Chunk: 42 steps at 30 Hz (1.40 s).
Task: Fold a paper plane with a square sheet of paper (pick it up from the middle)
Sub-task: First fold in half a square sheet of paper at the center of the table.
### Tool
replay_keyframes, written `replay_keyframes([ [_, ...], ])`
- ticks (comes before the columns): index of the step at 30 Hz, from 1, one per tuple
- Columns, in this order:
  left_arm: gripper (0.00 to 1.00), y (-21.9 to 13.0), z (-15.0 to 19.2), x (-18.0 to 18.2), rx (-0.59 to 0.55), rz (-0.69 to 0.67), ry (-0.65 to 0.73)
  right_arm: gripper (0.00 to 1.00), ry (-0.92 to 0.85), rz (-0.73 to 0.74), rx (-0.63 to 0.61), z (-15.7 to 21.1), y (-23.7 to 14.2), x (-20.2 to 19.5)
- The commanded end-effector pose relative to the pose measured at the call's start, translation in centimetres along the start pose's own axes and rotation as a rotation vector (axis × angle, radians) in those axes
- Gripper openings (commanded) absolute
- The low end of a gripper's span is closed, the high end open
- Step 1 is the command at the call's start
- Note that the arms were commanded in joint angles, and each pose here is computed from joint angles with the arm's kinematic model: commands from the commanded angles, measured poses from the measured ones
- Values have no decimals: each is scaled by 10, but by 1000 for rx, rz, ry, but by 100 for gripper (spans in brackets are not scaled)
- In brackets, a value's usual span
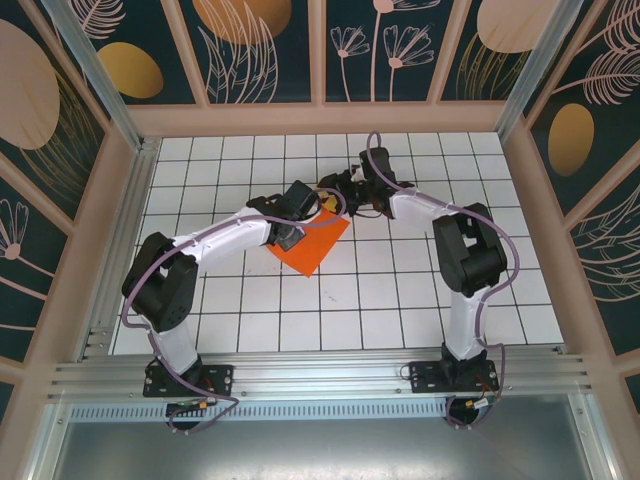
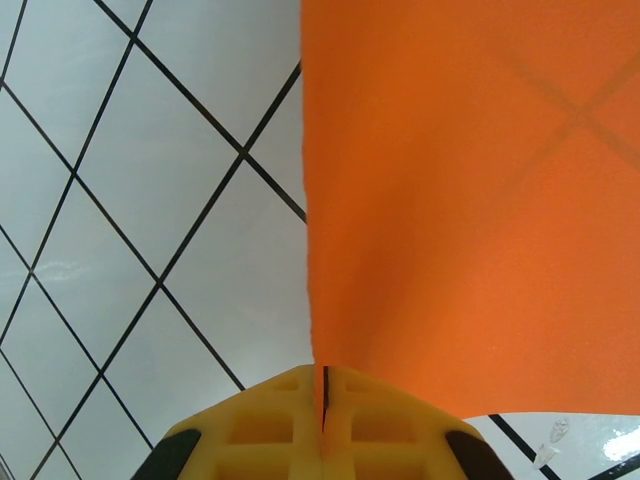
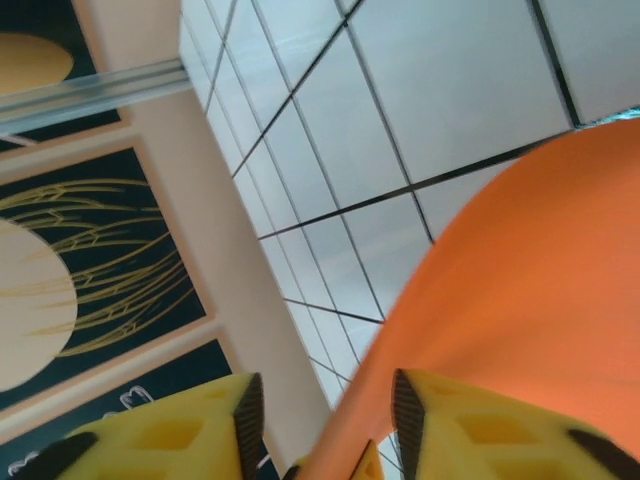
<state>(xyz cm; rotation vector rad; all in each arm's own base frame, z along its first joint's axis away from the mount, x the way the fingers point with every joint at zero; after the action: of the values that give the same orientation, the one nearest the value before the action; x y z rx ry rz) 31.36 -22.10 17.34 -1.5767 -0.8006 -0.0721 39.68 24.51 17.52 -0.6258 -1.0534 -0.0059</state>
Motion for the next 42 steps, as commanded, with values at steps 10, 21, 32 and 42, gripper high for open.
replay_keyframes([
  [10, 64, -46, -20, 13, -217, 103, -282, 0, -236, 113, -37, -20, -8, -21],
  [21, 78, -46, -30, 24, -426, 351, -693, 4, -557, 122, 42, -33, -19, -50],
  [32, 76, 23, -23, 4, -296, 500, -697, 5, -668, 99, 93, -30, -32, -71],
  [42, 70, 53, -17, -18, -196, 655, -675, 5, -768, 55, 132, -25, -36, -82],
])
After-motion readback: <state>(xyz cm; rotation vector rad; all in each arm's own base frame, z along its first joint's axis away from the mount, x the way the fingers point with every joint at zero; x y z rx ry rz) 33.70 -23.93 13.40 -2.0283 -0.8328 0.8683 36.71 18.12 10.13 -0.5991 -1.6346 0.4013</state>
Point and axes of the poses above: each hand's point on the last joint's axis, 136 mm out from that joint toward the fingers, its own y axis out along the fingers, its own x axis along the line the jaws close on, z = x × y, the point moved 9 cm from there along -y, back along the fingers, and after that the axes turned 13 degrees about y, right-handed, at the moved point
